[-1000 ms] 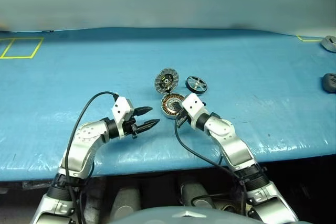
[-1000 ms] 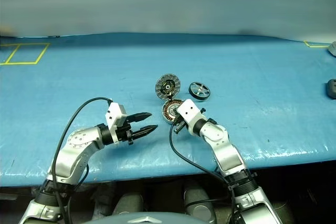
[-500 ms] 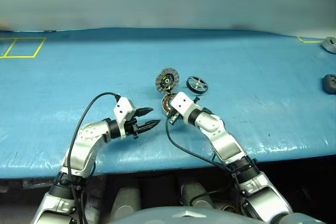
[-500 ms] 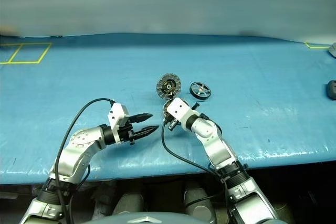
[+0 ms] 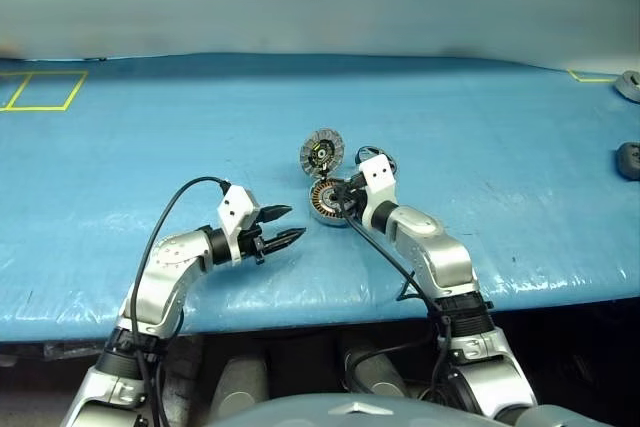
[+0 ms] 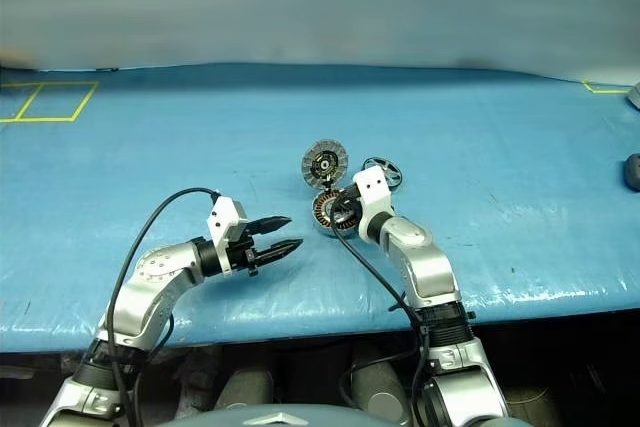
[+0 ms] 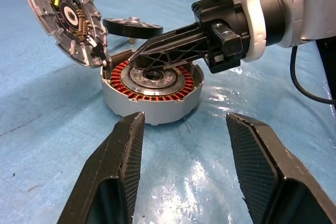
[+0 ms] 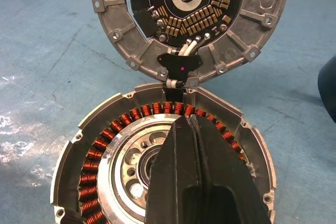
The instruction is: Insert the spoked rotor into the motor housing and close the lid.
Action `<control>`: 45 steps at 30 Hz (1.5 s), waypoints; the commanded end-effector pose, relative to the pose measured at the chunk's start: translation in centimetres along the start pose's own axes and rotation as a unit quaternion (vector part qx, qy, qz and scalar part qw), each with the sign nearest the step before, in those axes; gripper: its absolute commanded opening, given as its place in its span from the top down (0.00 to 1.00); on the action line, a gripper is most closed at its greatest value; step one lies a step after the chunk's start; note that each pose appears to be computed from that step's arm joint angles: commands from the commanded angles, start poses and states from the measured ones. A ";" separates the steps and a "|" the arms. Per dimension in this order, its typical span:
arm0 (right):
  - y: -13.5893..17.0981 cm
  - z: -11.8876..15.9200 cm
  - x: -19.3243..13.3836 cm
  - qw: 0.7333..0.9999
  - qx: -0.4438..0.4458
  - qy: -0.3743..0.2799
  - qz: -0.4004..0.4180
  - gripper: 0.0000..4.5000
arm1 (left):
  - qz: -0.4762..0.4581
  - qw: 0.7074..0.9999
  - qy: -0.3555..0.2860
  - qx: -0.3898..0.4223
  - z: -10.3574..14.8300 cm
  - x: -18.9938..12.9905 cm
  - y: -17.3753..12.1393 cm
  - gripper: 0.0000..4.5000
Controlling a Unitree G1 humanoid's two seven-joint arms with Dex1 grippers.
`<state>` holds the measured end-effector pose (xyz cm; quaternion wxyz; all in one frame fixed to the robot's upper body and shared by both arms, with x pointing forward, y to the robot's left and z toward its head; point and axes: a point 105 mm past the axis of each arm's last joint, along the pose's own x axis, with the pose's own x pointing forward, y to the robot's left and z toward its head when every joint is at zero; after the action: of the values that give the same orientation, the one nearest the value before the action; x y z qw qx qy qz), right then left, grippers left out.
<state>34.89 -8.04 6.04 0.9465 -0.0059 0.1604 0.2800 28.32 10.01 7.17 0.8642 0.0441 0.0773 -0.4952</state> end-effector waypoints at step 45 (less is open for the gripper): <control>-9.4 9.2 0.3 0.971 -0.231 0.053 -0.026 0.29 | 0.048 0.998 -0.043 0.008 1.3 -0.3 -0.3 0.41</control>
<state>42.67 -15.28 12.24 0.9166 -0.2404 0.1634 0.2746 28.17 9.93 7.11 0.8873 0.0307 0.0572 -0.4566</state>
